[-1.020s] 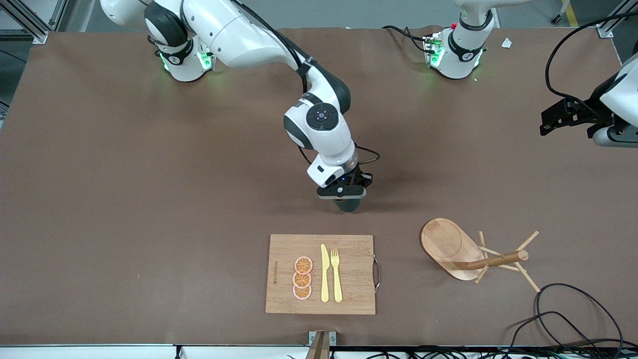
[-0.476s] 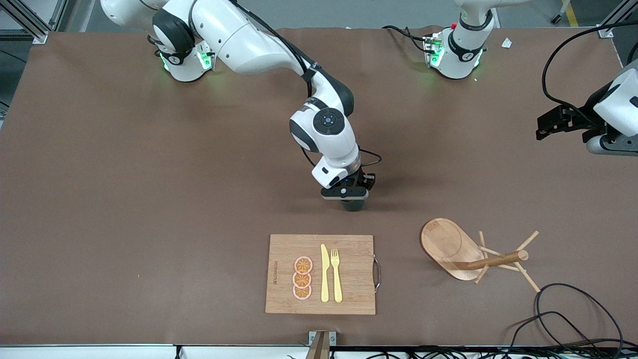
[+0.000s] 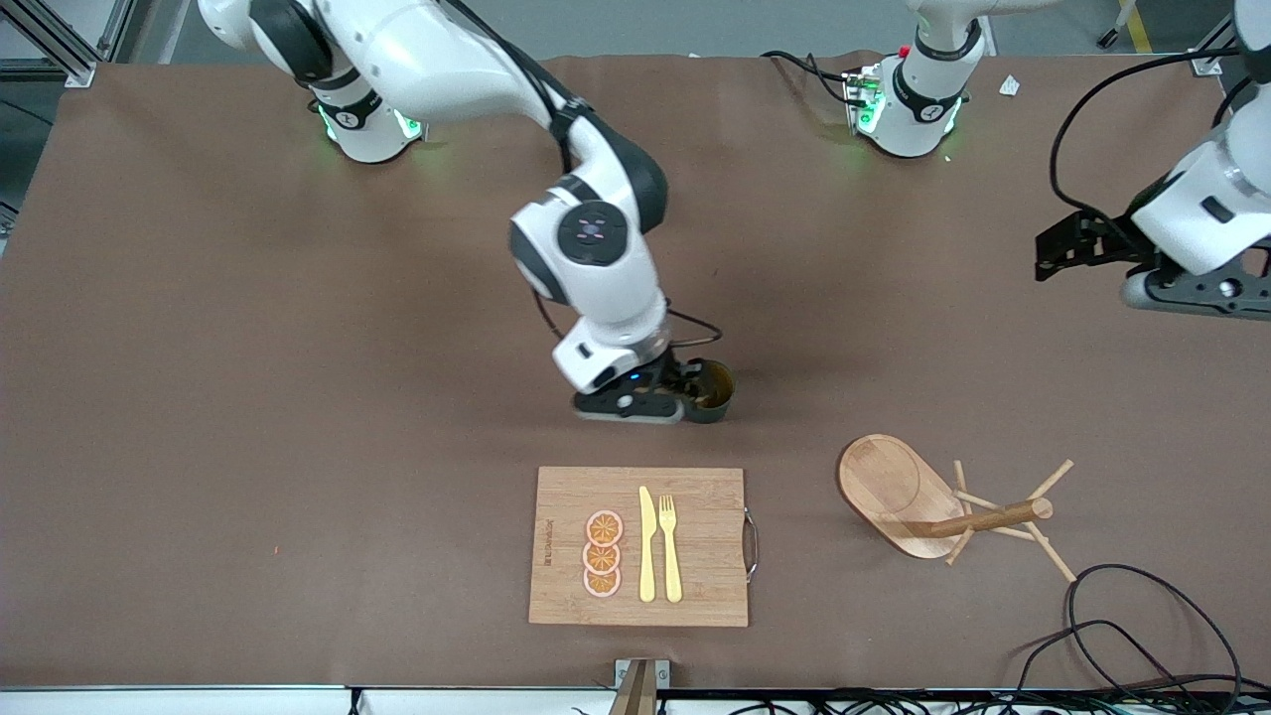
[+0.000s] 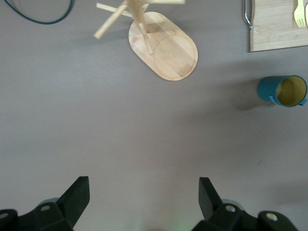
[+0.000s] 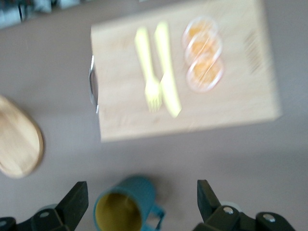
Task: Pass cup and hang on rack
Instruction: 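Carry the mug to mid-table with the right gripper and set it down, then withdraw the right gripper while the left gripper reaches the mug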
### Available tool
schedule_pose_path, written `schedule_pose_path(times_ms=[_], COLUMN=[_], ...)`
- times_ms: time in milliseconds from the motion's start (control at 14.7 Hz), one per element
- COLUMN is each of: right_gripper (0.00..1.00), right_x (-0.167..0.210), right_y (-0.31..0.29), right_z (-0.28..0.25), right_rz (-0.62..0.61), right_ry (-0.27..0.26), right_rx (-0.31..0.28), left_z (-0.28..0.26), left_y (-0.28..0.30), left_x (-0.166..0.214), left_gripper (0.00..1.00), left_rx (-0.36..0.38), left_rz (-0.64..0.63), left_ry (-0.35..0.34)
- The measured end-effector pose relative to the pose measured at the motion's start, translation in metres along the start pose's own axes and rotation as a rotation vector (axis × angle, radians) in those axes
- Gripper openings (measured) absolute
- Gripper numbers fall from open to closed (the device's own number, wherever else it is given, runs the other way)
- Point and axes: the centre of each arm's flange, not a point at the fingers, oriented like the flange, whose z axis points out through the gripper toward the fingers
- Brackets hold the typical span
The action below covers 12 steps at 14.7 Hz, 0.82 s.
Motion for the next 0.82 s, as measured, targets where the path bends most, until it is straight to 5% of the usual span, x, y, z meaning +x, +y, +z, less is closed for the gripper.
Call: schedule_pose_path(times_ms=[408,816], right_gripper=[1.0,1.0], right_x=[0.157,0.21], right_y=[0.221,0.374], right_z=[-0.108,-0.141], right_rz=[0.042,0.092], right_ry=[-0.049,-0.093], right_rx=[-0.145,-0.195], left_z=[0.034,0.096], left_y=[0.096,0.202], left_x=[0.016,0.025], left_gripper=[1.0,1.0], left_rx=[0.045,0.121], left_rz=[-0.102,-0.222], left_ry=[-0.003,0.011])
